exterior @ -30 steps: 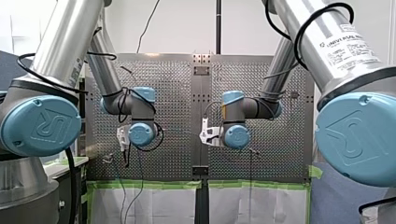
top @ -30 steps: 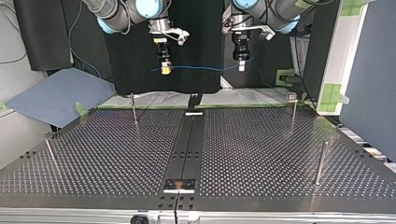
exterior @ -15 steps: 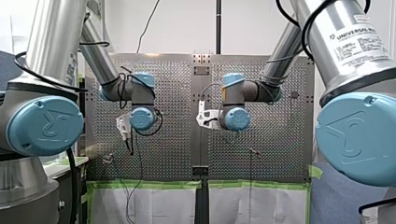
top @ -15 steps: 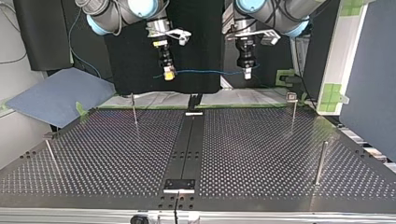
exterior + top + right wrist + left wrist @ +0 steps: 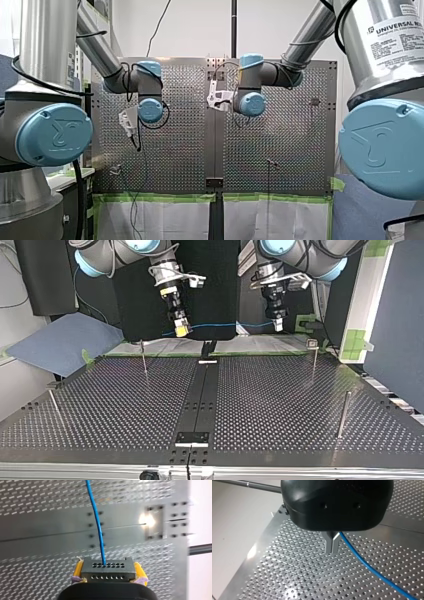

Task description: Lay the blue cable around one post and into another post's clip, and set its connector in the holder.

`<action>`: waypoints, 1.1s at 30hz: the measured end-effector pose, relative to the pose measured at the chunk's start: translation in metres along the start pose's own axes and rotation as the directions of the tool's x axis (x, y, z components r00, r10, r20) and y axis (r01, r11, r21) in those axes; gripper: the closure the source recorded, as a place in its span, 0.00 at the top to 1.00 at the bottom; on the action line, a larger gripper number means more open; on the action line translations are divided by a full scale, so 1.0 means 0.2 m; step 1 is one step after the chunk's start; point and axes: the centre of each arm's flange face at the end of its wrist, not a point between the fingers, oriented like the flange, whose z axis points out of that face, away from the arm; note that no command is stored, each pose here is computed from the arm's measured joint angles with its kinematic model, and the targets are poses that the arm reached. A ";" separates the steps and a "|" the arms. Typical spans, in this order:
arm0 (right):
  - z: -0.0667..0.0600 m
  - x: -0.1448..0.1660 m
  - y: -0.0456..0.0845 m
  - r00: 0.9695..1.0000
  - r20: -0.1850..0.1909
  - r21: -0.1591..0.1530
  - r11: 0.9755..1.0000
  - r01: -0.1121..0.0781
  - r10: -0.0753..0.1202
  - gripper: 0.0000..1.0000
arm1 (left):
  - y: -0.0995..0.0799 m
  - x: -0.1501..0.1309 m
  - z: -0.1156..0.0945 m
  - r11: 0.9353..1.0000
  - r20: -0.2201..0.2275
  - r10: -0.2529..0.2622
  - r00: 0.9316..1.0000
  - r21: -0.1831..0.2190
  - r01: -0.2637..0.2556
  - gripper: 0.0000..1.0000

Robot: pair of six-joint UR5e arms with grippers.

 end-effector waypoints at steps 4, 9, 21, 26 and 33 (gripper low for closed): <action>0.03 0.14 -0.04 0.999 -0.043 0.021 1.000 0.002 -0.001 0.00 | -0.01 -0.09 0.02 1.000 0.020 -0.025 0.999 -0.013 0.026 0.00; 0.07 0.25 -0.07 0.998 -0.065 0.038 0.999 0.024 -0.021 0.00 | -0.05 -0.24 0.09 0.997 0.064 -0.067 0.996 -0.024 0.069 0.00; 0.21 0.43 -0.15 0.993 -0.121 0.082 0.996 0.024 -0.014 0.00 | -0.08 -0.66 0.24 0.989 0.168 -0.141 0.976 -0.021 0.146 0.00; 0.24 0.49 -0.18 0.991 -0.137 0.092 0.995 0.023 -0.011 0.00 | -0.08 -0.82 0.28 0.984 0.201 -0.173 0.964 0.001 0.176 0.00; 0.27 0.53 -0.21 0.989 -0.149 0.113 0.993 0.024 -0.007 0.00 | -0.06 -1.06 0.32 0.979 0.262 -0.196 0.945 0.003 0.203 0.00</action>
